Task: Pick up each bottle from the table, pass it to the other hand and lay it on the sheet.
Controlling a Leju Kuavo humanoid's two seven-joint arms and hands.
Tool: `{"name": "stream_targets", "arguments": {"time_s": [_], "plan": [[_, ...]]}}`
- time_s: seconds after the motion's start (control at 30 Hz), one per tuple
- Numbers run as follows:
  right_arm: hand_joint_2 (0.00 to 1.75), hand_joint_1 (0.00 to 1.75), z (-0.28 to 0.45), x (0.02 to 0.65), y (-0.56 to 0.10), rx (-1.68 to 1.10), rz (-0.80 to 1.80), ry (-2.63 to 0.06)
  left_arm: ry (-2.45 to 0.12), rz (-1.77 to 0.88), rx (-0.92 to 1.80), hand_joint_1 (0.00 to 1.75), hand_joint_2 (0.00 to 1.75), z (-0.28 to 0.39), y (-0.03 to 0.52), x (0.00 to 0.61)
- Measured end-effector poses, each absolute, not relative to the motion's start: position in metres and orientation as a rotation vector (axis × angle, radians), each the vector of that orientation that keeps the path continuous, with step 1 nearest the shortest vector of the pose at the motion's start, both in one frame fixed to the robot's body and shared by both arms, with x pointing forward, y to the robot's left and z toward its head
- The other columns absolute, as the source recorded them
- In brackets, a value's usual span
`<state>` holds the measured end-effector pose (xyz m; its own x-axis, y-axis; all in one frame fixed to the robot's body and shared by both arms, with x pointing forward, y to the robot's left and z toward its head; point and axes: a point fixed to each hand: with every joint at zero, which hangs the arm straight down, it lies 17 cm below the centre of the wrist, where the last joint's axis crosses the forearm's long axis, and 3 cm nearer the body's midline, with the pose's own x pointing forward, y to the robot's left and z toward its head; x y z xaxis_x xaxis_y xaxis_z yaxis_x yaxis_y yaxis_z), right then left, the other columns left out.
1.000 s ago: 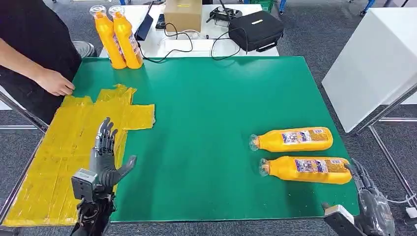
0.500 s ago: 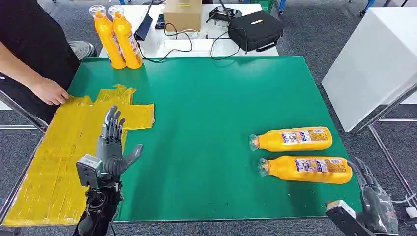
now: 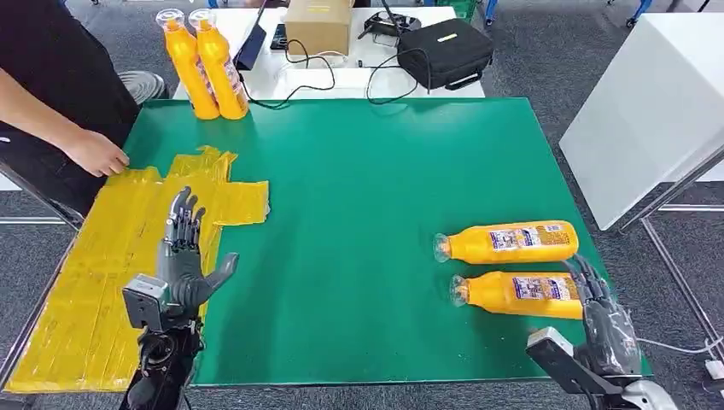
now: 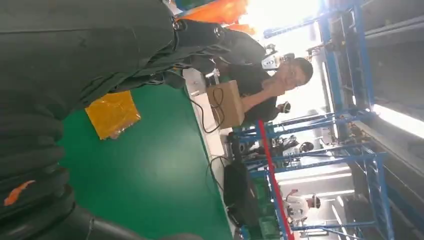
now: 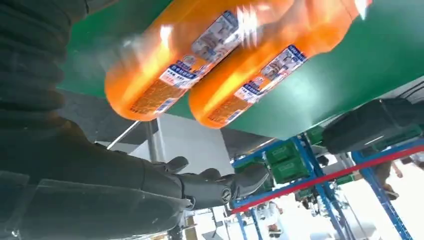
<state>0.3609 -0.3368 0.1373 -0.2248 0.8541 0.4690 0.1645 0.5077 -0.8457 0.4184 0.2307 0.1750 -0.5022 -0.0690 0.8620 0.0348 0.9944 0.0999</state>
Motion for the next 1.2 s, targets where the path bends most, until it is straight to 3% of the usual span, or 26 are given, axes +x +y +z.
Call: {"name": "stream_targets", "arguments": {"time_s": [0.5, 0.87, 1.2], "plan": [[1.75, 0.0, 0.127, 0.365, -0.329, -0.87, 0.849, -1.673, -2.096, -0.107, 0.021, 0.0, 1.75, 0.18, 0.233, 0.423], [1.75, 0.0, 0.117, 0.419, -0.32, -0.892, 0.89, -1.592, -2.096, -0.095, 0.035, 0.0, 1.75, 0.183, 0.248, 0.431], [1.75, 0.0, 0.11, 0.422, -0.314, -0.9, 0.909, -1.56, -2.09, -0.095, 0.035, 0.0, 1.75, 0.179, 0.247, 0.429]]}}
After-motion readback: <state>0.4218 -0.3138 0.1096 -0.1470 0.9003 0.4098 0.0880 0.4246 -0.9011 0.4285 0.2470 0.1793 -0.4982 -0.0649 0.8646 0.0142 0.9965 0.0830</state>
